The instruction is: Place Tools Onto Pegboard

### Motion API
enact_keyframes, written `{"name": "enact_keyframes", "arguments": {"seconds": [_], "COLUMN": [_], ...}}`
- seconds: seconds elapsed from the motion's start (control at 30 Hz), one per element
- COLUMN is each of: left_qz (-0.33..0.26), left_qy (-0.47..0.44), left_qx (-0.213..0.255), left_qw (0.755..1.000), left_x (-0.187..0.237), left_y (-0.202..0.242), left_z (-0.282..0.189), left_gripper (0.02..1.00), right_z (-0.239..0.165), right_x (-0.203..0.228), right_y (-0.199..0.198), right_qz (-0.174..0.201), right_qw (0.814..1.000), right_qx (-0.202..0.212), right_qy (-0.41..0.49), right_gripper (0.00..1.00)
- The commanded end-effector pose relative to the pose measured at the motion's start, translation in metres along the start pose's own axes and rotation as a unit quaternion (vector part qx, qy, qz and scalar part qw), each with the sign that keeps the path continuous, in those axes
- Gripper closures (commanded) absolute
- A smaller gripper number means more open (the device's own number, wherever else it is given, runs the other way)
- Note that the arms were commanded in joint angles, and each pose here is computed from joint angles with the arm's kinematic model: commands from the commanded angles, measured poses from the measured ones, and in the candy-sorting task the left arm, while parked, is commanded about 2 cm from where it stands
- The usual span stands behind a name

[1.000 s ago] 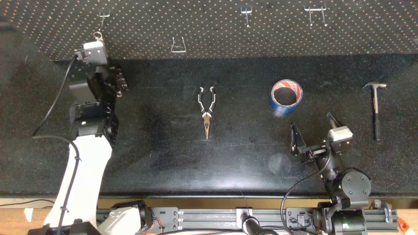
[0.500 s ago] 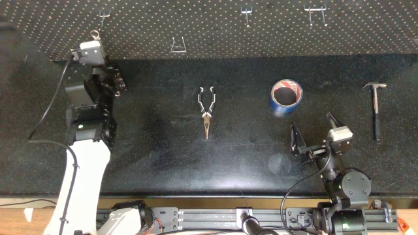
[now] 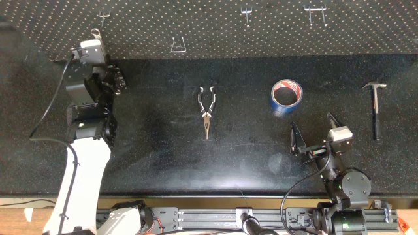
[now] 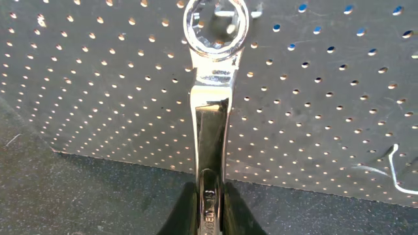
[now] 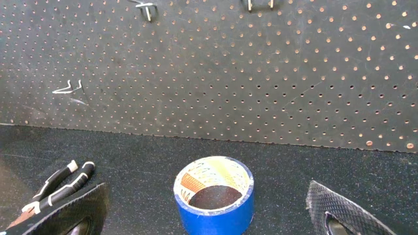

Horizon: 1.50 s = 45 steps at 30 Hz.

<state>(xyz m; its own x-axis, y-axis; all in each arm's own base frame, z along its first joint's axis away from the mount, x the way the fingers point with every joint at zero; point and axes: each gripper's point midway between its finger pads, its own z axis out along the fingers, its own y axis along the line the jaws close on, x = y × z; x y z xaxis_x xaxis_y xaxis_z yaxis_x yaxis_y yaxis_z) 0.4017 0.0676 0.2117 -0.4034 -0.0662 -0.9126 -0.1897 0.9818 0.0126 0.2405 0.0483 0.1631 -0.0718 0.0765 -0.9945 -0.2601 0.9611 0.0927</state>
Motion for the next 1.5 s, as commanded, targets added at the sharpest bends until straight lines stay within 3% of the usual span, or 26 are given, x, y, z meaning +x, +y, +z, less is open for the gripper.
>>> {"name": "enact_keyframes", "arguments": {"seconds": [0.03, 0.5, 0.53, 0.57, 0.6, 0.63, 0.8, 0.97, 1.07, 1.1, 1.13, 1.2, 1.23, 1.3, 1.33, 1.4, 1.5], "left_qz": [-0.007, -0.007, -0.007, -0.007, -0.007, -0.007, -0.006, -0.006, -0.003, 0.004, 0.005, -0.030, -0.032, -0.038, -0.065, -0.107, -0.078], "left_qy": [-0.019, -0.012, -0.010, -0.010, -0.010, -0.007, 0.023, 0.063, 0.028, 0.069, 0.090, 0.102, 0.105, 0.140, 0.198, 0.277, 0.365], "left_qx": [0.014, 0.015, 0.014, 0.014, 0.014, 0.014, 0.018, 0.021, -0.089, -0.115, -0.107, -0.025, -0.007, 0.048, 0.077, 0.068, 0.087], "left_qw": [1.000, 1.000, 1.000, 1.000, 1.000, 1.000, 1.000, 0.998, 0.996, 0.991, 0.990, 0.994, 0.994, 0.988, 0.975, 0.952, 0.924], "left_x": [-0.019, -0.009, -0.008, -0.008, -0.008, -0.008, -0.012, 0.014, 0.010, 0.035, 0.047, 0.054, 0.055, 0.064, 0.082, 0.107, 0.139], "left_y": [-0.005, -0.006, -0.006, -0.006, -0.006, -0.006, -0.004, -0.001, 0.038, 0.047, 0.045, 0.016, 0.010, -0.010, -0.023, -0.031, -0.067], "left_z": [0.004, 0.038, 0.039, 0.039, 0.038, 0.034, -0.047, -0.134, -0.175, -0.189, -0.193, -0.193, -0.191, -0.182, -0.171, -0.157, -0.136], "left_gripper": [0.989, 0.989, 0.818, 0.575, 0.237, 0.023, 0.023, 0.023, 0.023, 0.023, 0.023, 0.023, 0.023, 0.023, 0.020, 0.020, 0.020], "right_z": [0.000, 0.000, 0.000, 0.000, 0.000, 0.000, 0.000, 0.000, 0.000, 0.000, 0.000, 0.000, 0.000, 0.000, 0.000, 0.000, 0.000], "right_x": [0.001, 0.001, 0.001, 0.001, 0.001, 0.001, 0.001, 0.001, 0.001, 0.001, 0.001, 0.001, 0.001, 0.001, 0.001, 0.001, 0.001], "right_y": [-0.001, -0.001, 0.000, 0.000, -0.001, -0.001, 0.000, -0.001, -0.001, -0.001, 0.000, -0.001, 0.000, 0.000, -0.001, -0.001, 0.000], "right_qz": [0.007, 0.007, 0.007, 0.007, 0.007, 0.007, 0.007, 0.007, 0.007, 0.007, 0.007, 0.007, 0.007, 0.007, 0.007, 0.007, 0.007], "right_qw": [1.000, 1.000, 1.000, 1.000, 1.000, 1.000, 1.000, 1.000, 1.000, 1.000, 1.000, 1.000, 1.000, 1.000, 1.000, 1.000, 1.000], "right_qx": [0.003, 0.003, 0.003, 0.003, 0.003, 0.003, 0.003, 0.003, 0.003, 0.003, 0.003, 0.003, 0.003, 0.003, 0.003, 0.003, 0.003], "right_qy": [0.001, 0.001, 0.001, 0.001, 0.001, 0.001, 0.001, 0.001, 0.001, 0.001, 0.001, 0.001, 0.001, 0.001, 0.001, 0.001, 0.001], "right_gripper": [0.016, 0.016, 0.016, 0.016, 0.016, 0.016, 0.016, 0.016, 0.016, 0.016, 0.014, 0.014, 0.016, 0.016, 0.016, 0.016, 0.016]}}
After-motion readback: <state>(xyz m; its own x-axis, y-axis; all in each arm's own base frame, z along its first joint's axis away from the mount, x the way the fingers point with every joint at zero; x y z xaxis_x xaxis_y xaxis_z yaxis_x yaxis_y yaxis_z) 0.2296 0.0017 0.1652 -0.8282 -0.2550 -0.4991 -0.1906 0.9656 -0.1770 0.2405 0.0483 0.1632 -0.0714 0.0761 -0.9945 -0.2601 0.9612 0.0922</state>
